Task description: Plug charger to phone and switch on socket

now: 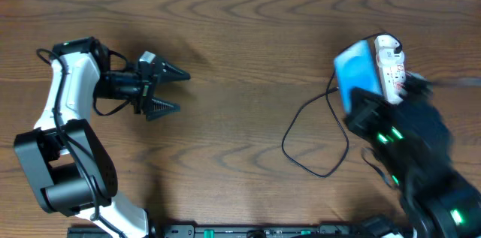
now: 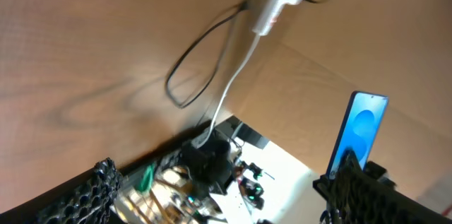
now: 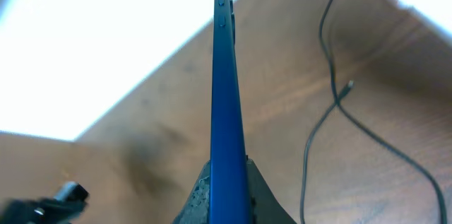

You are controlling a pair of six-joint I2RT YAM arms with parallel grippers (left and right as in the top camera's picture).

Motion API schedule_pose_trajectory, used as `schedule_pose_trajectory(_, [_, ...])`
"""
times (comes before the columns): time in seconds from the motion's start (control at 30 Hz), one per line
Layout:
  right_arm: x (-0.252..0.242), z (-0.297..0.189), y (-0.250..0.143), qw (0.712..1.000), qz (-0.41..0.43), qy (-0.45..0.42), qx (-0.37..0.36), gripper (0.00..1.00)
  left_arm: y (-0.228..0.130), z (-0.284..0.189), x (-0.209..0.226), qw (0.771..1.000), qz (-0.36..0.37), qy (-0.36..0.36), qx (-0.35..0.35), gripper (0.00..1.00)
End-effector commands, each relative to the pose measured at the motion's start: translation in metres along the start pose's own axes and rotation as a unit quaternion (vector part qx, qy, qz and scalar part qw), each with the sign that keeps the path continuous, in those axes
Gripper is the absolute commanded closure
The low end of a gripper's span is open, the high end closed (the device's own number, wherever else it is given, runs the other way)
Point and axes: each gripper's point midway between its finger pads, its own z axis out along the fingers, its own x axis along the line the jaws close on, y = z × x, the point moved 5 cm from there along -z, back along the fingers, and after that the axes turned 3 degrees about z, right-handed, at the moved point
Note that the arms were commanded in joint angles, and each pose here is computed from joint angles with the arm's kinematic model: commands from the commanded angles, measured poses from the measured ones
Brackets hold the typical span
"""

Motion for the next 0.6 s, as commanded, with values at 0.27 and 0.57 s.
schedule_pose_trajectory(0.27, [-0.01,0.061,-0.051,0.98,0.111,0.161,0.047,0.99,-0.013,0.012,-0.048,0.968,0.17,-0.184,-0.008,0.02])
schedule_pose_trajectory(0.57, [0.003,0.125,-0.09,0.931,0.214,0.253,0.154,0.99,-0.035,0.052,-0.059,0.966,0.183,-0.173,0.063,0.02])
